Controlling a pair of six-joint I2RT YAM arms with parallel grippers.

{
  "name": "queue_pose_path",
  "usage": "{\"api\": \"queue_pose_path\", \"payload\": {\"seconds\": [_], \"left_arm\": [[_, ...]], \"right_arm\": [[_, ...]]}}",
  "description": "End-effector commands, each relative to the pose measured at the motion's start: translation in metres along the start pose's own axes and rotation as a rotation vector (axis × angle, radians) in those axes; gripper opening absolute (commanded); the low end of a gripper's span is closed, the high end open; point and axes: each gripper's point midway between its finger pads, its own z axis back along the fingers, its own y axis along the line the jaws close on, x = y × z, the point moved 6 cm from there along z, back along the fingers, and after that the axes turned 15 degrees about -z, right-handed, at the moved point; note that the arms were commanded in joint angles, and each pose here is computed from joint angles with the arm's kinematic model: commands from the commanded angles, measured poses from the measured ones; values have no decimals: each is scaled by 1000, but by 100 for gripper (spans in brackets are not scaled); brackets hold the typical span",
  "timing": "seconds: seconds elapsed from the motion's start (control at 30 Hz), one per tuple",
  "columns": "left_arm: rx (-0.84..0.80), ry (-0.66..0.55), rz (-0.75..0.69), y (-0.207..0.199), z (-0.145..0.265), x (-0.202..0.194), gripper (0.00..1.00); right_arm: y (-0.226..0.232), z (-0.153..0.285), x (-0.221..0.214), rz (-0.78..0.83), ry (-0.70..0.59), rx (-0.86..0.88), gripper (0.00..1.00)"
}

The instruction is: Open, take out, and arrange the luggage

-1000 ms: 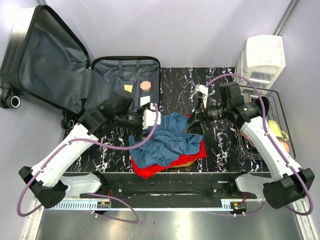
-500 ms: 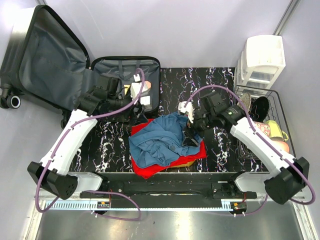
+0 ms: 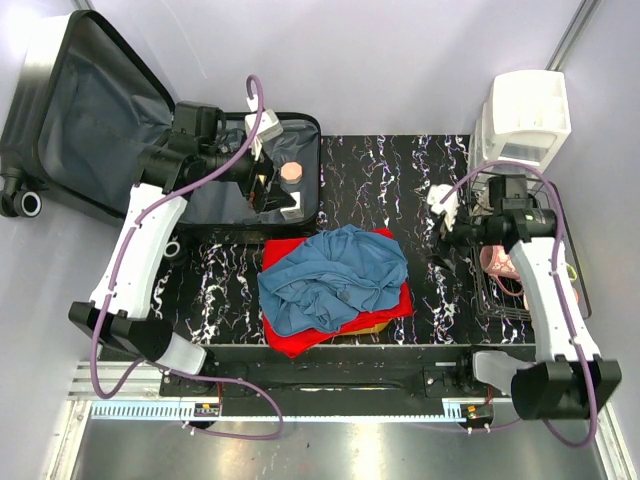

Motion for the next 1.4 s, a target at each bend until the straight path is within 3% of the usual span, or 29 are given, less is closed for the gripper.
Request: {"api": "queue_pose_path", "payload": {"seconds": [0.0, 0.1, 0.3, 0.47, 0.87, 1.2, 1.3, 1.37], "left_arm": [[-43, -50, 39, 2, 4, 19, 99], [-44, -61, 49, 4, 5, 23, 99], [-33, -87, 145, 11, 15, 22, 99], [29, -97, 174, 18, 34, 22, 99], [87, -146, 183, 25, 63, 25, 99], [135, -201, 243, 44, 70, 25, 99], [179, -109, 237, 48, 68, 6, 98], [194, 48, 198, 42, 72, -20, 95]], "right_arm": [[-6, -24, -56, 223, 140, 134, 86], [-6, -41, -69, 268, 104, 200, 87], [-4, -72, -82, 203, 100, 330, 87], [34, -99, -83, 218, 119, 451, 89], [56, -161, -41, 158, 56, 509, 90], [85, -182, -32, 38, 99, 525, 89], [91, -185, -30, 24, 101, 525, 89], [90, -186, -29, 19, 101, 511, 89]]}}
